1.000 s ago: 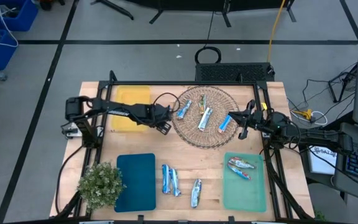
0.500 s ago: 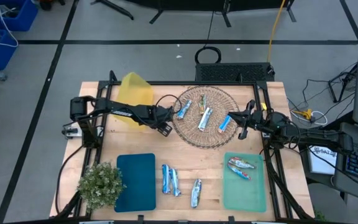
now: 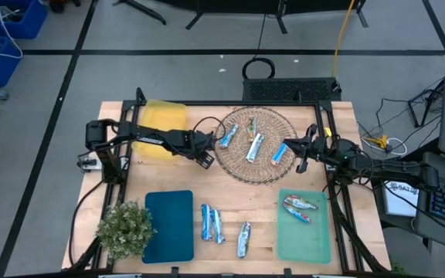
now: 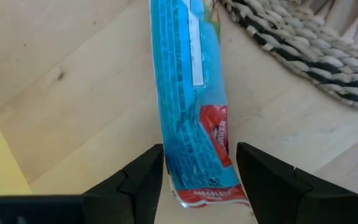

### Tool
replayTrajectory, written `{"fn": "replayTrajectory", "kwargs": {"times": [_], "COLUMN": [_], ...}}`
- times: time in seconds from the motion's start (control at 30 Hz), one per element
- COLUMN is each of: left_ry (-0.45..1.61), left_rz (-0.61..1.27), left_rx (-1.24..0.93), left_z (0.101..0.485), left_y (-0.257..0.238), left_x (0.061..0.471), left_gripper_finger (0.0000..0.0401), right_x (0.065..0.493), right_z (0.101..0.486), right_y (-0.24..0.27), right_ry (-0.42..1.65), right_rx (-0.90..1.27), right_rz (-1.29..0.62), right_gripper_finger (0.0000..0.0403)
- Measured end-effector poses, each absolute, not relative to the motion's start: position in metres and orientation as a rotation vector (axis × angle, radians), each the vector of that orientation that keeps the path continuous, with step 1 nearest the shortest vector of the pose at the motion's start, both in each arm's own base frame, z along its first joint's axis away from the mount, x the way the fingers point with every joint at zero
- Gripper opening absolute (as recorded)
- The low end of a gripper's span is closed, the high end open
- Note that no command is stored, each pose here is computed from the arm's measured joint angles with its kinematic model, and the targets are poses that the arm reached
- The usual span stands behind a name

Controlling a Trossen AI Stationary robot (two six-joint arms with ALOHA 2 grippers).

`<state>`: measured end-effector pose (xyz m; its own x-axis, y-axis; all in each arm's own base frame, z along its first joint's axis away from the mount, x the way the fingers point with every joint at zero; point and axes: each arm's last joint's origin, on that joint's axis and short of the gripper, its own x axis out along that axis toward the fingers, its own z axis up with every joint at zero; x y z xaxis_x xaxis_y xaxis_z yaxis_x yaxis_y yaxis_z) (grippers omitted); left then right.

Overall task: Pick and place Granola Bars by type
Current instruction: Put the red granola bar into the light blue bin

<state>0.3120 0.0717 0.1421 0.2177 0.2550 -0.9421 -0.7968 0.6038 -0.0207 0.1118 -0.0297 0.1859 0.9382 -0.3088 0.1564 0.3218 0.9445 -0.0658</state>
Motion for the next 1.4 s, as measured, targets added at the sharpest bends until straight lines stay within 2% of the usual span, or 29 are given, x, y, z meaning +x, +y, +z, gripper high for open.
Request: {"fn": "replayTrajectory", "kwargs": {"times": [0.1, 0.17, 0.37, 0.4, 0.67, 0.87, 1.03, 1.23, 1.4], "left_ry": [1.124, 1.130, 1.137, 1.130, 1.068, 0.948, 0.814, 0.611, 0.381], "left_rz": [0.789, 0.766, 0.697, 0.691, 0.580, 0.557, 0.515, 0.315, 0.128], "left_rx": [-0.594, -0.614, -0.582, -0.565, -0.373, -0.193, 0.044, 0.320, 0.407], "left_z": [0.142, 0.142, 0.143, 0.143, 0.153, 0.189, 0.221, 0.239, 0.228], "left_y": [0.072, 0.071, 0.067, 0.066, 0.046, 0.021, -0.007, -0.035, -0.032], "left_x": [0.312, 0.313, 0.315, 0.316, 0.326, 0.320, 0.315, 0.326, 0.328], "left_gripper_finger": [0.0194, 0.0169, 0.0038, 0.0033, 0.0030, 0.0027, 0.0027, 0.0025, 0.0025], "right_x": [0.112, 0.112, 0.112, 0.112, 0.112, 0.112, 0.113, 0.113, 0.113], "right_z": [0.186, 0.186, 0.186, 0.186, 0.186, 0.185, 0.184, 0.184, 0.184], "right_y": [-0.030, -0.030, -0.030, -0.030, -0.030, -0.030, -0.030, -0.030, -0.030], "right_ry": [-0.145, -0.145, -0.147, -0.147, -0.147, -0.140, -0.135, -0.134, -0.138], "right_rx": [-0.091, -0.090, -0.077, -0.077, -0.076, -0.059, -0.040, -0.040, -0.025], "right_rz": [-0.322, -0.322, -0.321, -0.321, -0.321, -0.319, -0.316, -0.316, -0.313], "right_gripper_finger": [0.0016, 0.0016, 0.0016, 0.0016, 0.0016, 0.0016, 0.0016, 0.0016, 0.0016]}}
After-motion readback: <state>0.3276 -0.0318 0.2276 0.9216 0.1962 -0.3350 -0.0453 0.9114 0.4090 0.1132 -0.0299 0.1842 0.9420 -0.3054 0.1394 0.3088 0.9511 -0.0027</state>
